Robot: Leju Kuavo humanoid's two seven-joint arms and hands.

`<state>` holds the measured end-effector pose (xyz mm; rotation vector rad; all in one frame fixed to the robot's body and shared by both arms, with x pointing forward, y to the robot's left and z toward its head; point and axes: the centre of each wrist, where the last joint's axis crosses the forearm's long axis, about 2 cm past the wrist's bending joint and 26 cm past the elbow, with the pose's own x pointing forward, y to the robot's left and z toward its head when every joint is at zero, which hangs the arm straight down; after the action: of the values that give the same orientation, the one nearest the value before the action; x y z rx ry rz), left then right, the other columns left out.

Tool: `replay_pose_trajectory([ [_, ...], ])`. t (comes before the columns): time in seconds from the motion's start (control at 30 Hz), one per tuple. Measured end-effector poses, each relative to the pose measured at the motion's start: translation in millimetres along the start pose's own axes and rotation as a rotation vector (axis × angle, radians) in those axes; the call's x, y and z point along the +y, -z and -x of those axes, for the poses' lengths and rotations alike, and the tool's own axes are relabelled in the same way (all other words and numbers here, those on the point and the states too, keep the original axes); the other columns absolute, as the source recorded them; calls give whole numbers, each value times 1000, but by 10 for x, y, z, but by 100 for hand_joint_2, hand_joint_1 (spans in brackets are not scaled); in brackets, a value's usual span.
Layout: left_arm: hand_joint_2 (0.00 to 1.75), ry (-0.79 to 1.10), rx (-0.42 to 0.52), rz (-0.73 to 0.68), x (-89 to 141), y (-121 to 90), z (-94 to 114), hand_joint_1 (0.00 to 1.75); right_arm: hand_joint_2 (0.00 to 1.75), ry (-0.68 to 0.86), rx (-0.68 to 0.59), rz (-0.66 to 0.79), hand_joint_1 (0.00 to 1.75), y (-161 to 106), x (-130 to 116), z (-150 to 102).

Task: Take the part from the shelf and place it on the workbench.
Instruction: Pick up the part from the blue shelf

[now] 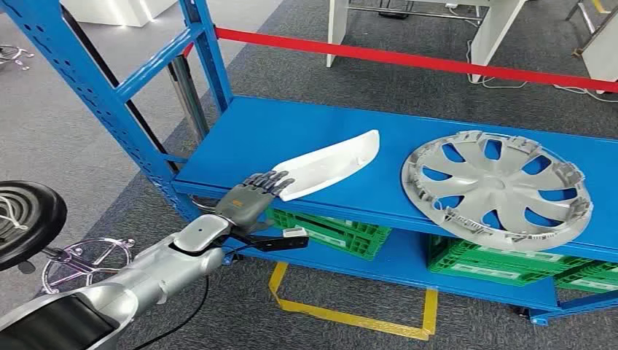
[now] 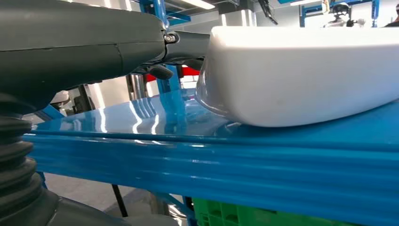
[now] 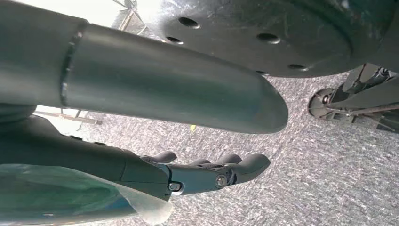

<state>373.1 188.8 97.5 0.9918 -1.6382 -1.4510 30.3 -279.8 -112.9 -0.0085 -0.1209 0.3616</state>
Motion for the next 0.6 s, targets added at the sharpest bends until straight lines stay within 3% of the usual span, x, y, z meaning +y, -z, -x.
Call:
replay_pose_trajectory([
  [0.2, 175, 11, -6, 5, -9, -5, -3, 3, 0, -7, 0, 0, 0, 0, 0, 1],
  [0.33, 175, 16, -10, 7, -13, -2, -10, 170, 0, -17, 0, -1, 0, 0, 0, 3],
  [0.6, 175, 20, -16, 7, -12, 6, -23, 175, 0, -23, 2, 2, 0, 0, -20, 13],
])
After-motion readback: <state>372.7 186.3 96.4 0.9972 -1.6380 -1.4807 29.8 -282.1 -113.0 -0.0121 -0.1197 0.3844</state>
